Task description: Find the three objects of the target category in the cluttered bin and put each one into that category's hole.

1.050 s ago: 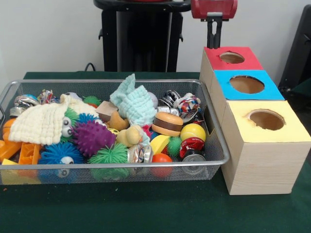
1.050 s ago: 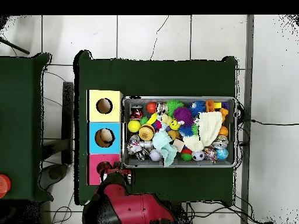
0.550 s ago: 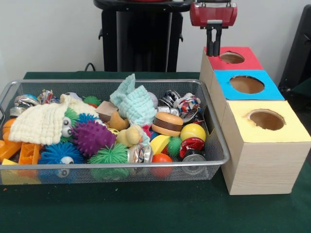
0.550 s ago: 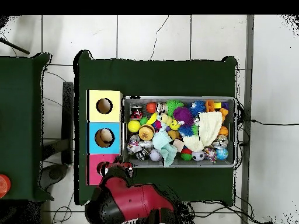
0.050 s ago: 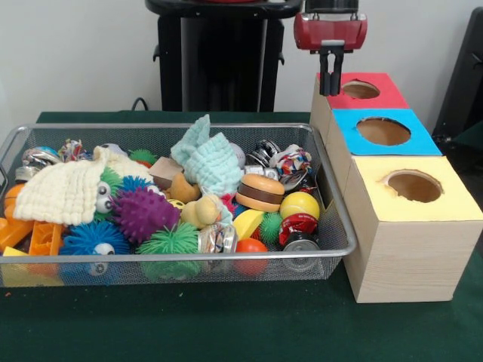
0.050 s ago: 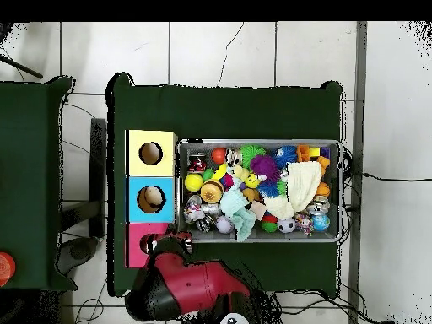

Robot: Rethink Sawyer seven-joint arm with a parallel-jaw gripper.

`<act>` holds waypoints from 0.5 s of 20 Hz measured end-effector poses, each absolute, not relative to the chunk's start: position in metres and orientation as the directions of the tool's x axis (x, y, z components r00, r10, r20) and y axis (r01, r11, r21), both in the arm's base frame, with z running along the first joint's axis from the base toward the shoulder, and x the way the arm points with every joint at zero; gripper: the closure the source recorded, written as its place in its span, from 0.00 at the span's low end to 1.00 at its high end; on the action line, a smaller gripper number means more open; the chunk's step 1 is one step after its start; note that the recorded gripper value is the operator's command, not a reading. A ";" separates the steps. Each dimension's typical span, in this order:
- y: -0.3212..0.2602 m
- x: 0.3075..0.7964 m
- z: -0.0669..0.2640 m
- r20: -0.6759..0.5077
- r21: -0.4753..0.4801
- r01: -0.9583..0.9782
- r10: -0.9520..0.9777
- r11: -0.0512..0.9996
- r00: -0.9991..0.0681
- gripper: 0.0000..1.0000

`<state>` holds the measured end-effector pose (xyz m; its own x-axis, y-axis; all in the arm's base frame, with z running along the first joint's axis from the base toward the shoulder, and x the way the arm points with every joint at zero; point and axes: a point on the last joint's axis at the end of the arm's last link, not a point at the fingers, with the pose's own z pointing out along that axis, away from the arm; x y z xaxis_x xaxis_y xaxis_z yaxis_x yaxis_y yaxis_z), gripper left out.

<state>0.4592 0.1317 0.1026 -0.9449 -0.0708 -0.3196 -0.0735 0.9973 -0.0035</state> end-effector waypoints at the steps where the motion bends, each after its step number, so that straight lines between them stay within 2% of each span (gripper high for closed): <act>1: 0.132 0.458 0.102 -0.317 -0.004 -0.074 -0.072 0.997 -0.946 1.00; 10: 0.133 0.450 0.093 -0.296 -0.007 -0.102 -0.099 0.995 -0.950 1.00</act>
